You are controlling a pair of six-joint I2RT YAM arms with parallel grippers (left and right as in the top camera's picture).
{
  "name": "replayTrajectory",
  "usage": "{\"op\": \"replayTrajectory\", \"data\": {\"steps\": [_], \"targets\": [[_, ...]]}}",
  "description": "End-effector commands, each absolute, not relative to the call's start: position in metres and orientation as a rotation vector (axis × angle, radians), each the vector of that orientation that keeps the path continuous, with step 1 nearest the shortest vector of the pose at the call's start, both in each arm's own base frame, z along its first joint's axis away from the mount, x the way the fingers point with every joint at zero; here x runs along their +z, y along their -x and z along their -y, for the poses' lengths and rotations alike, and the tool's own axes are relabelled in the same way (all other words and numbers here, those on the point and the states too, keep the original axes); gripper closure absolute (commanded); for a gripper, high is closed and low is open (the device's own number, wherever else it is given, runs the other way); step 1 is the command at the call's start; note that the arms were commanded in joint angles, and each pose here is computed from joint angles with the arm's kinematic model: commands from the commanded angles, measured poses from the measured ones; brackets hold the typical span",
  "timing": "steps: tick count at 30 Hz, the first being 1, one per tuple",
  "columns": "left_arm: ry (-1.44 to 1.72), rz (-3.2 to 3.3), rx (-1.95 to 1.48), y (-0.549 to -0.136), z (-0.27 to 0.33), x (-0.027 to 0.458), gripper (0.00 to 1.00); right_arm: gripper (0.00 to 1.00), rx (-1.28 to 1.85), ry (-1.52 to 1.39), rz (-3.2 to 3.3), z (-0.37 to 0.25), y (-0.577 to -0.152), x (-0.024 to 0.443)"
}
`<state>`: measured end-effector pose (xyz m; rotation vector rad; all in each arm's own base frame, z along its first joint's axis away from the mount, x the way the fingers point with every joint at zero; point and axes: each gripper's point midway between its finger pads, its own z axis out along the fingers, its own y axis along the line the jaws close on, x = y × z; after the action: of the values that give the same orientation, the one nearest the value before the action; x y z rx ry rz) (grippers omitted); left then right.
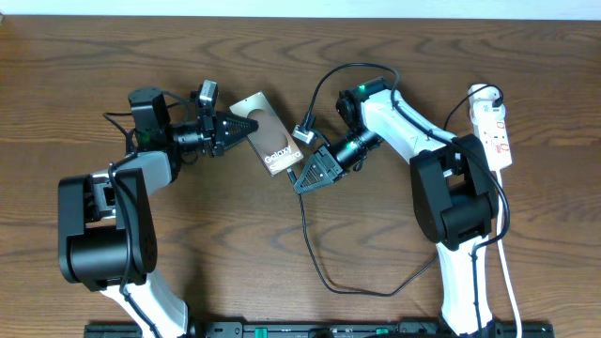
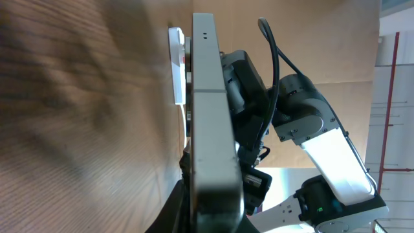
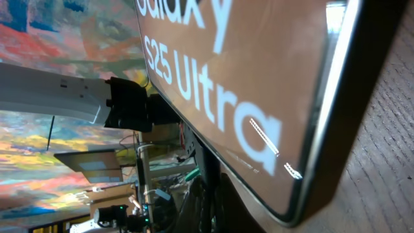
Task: Plug charger to phone and switch on socket
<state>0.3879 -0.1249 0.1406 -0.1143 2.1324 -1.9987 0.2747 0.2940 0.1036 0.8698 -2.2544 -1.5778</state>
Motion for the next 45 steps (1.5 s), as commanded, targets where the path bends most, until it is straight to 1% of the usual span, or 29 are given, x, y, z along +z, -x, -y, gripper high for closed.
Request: {"op": "replayTrajectory", "data": {"steps": [1, 45], "targets": [[0.045, -2.119, -2.043, -0.3789, 0.1279, 0.1460, 0.93, 0.99, -1.591, -0.826, 2.254, -0.2918, -0.2782, 0.1019], [0.044, -2.119, -2.043, -0.3789, 0.1279, 0.1460, 0.93, 0.99, -1.618, -0.817, 2.226, -0.2981, -0.2739, 0.1067]]}}
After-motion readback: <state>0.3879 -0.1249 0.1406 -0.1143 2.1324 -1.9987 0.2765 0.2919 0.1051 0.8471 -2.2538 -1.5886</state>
